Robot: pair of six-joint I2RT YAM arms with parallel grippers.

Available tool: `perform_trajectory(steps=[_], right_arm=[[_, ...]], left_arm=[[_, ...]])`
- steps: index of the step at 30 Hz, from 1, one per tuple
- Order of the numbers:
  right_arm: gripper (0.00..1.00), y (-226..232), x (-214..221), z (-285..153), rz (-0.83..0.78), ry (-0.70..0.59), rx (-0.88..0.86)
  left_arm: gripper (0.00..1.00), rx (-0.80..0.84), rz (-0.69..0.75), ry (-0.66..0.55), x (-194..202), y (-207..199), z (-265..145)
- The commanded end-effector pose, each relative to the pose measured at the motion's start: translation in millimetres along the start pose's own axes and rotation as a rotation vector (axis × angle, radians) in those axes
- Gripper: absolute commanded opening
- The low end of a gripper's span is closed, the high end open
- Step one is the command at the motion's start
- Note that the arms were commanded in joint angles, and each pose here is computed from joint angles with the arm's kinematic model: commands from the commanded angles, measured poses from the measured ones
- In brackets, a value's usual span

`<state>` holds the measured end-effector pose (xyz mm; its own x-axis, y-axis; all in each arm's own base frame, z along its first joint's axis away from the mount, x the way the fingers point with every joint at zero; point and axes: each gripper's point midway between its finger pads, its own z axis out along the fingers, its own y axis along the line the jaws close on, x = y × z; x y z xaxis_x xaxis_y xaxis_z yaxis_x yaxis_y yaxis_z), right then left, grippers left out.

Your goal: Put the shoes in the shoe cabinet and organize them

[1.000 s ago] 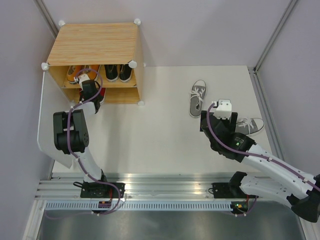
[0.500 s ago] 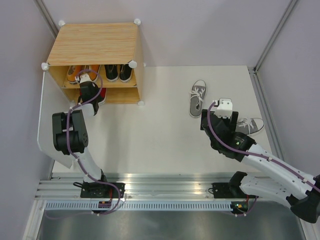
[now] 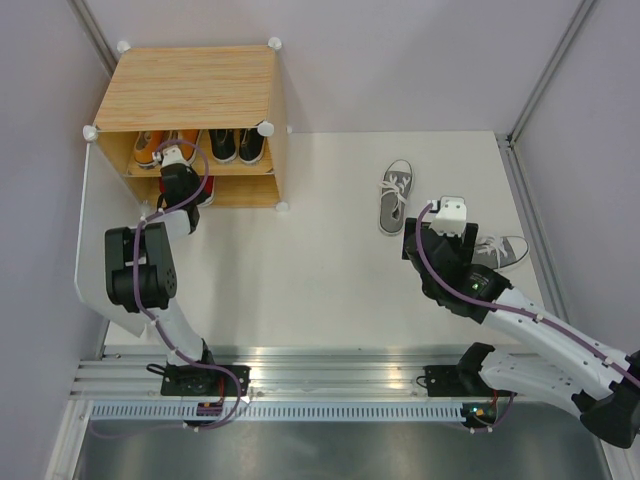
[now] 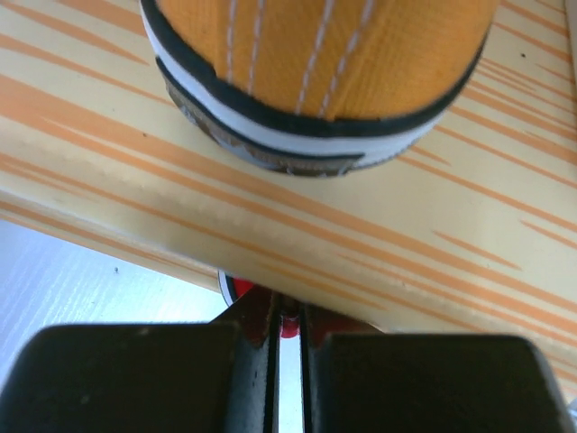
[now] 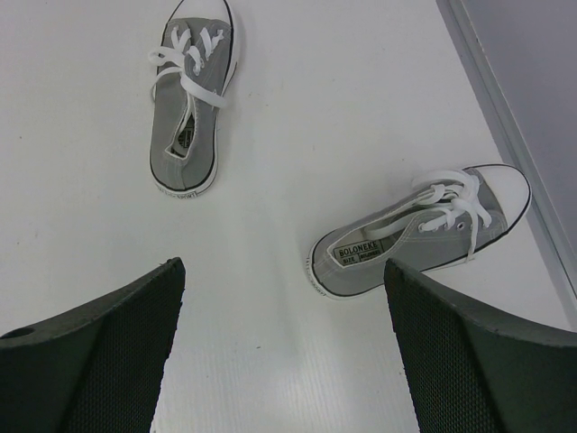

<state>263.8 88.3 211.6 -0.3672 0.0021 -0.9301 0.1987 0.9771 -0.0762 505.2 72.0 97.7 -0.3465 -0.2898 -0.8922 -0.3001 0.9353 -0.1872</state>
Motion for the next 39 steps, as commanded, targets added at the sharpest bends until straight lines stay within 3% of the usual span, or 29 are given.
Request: perform_trajectory(steps=[1, 12, 24, 31, 39], right_arm=[[0.95, 0.6, -3.5, -0.1, 0.014, -0.012, -0.012], [0.95, 0.1, -3.0, 4.9, 0.004, -0.003, 0.0], [0.95, 2.0, -3.8, 9.0, -0.004, 0.004, -0.004], [0.95, 2.4, -3.7, 10.0, -0.003, 0.002, -0.005], [0.95, 3.8, -4.9, 9.7, 0.001, -0.007, -0.031]], left_arm=[[0.02, 0.007, 0.007, -0.121, -47.0, -8.2, 9.5], [0.03, -0.071, -0.033, -0.157, -63.2, 11.4, 27.8], [0.02, -0.027, -0.04, -0.19, -74.7, 4.1, 28.6], [0.02, 0.054, 0.028, -0.109, -42.5, -20.2, 3.1], [0.02, 0.063, 0.048, -0.026, -15.5, -15.8, -26.5]])
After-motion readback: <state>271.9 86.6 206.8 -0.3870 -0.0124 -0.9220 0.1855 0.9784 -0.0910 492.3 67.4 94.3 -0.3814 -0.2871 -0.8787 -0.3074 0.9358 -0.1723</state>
